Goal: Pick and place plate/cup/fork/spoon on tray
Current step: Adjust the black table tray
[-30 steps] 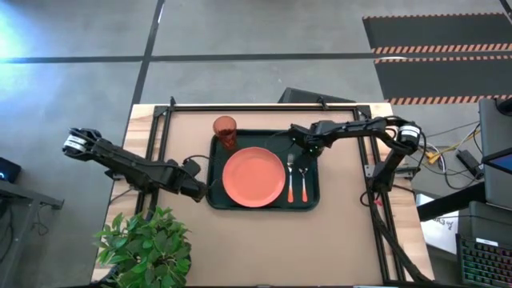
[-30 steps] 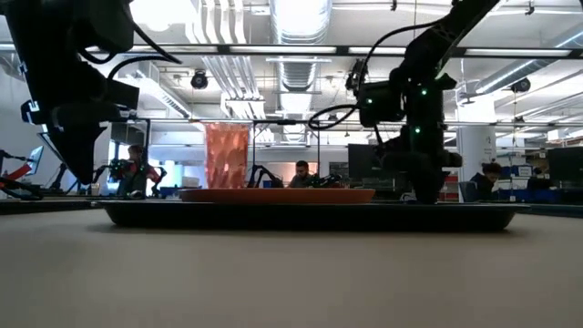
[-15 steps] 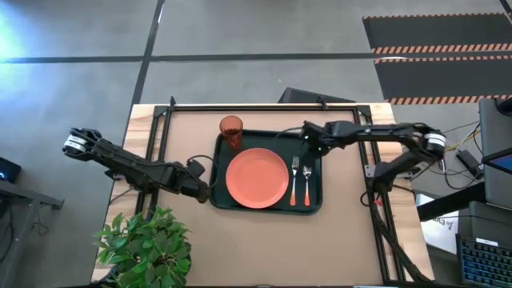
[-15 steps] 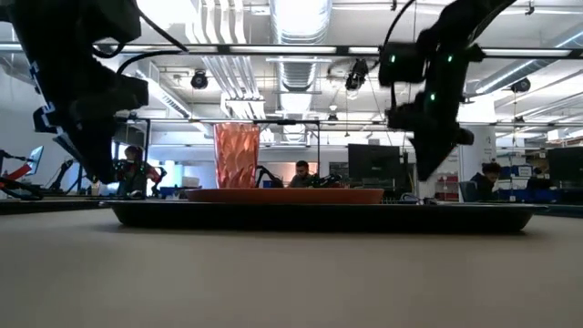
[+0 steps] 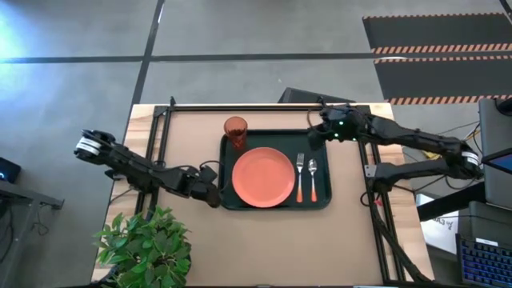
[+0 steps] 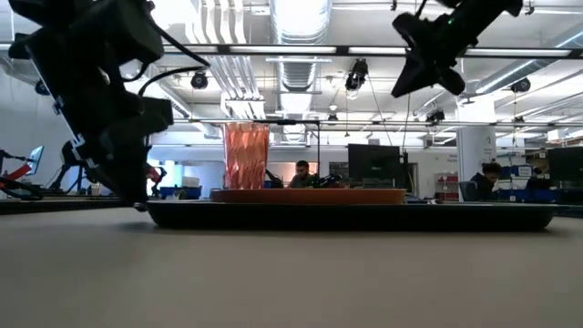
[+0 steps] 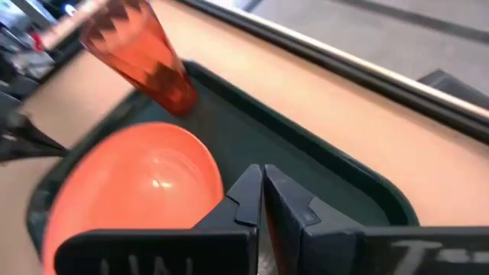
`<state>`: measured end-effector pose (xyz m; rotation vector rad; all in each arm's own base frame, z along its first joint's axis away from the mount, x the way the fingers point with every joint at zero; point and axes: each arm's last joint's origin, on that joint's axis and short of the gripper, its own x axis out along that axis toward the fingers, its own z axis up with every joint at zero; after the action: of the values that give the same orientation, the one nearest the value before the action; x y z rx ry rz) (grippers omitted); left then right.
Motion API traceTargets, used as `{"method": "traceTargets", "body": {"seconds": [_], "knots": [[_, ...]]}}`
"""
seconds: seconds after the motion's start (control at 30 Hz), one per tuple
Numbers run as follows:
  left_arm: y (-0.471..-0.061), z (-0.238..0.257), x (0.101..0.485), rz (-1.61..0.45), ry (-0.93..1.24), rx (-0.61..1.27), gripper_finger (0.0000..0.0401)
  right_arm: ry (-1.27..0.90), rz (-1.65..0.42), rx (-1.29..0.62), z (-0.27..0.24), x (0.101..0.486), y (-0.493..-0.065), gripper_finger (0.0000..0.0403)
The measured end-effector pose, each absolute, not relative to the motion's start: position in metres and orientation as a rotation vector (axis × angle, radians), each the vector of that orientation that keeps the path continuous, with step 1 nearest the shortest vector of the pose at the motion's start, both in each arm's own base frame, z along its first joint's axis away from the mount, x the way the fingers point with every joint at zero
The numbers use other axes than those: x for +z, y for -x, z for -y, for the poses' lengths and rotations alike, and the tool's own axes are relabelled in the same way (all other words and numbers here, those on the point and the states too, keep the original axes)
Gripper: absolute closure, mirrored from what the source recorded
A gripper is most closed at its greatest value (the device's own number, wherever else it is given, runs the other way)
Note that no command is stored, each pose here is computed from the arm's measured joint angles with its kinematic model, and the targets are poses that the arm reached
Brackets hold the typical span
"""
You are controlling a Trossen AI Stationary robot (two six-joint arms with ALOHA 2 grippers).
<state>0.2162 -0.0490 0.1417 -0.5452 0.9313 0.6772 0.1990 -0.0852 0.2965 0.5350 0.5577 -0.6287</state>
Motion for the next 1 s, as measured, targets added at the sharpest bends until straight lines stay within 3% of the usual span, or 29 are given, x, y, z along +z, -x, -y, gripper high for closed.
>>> {"method": "traceTargets", "body": {"seconds": [0.33, 0.63, 1.0], "knots": [[-0.224, 0.052, 0.144, -0.926, 0.588, 0.631, 0.0401, -0.534, -0.548, -0.627, 0.084, 0.299, -0.196, 0.0394], [-0.234, 0.053, 0.174, -0.725, 0.61, 0.6, 0.0401, -0.529, -0.664, -0.638, 0.091, 0.278, -0.213, 0.0394], [-0.251, 0.058, 0.148, -0.761, 0.642, 0.559, 0.0401, -0.524, -0.736, -0.637, 0.096, 0.262, -0.225, 0.0394]]}}
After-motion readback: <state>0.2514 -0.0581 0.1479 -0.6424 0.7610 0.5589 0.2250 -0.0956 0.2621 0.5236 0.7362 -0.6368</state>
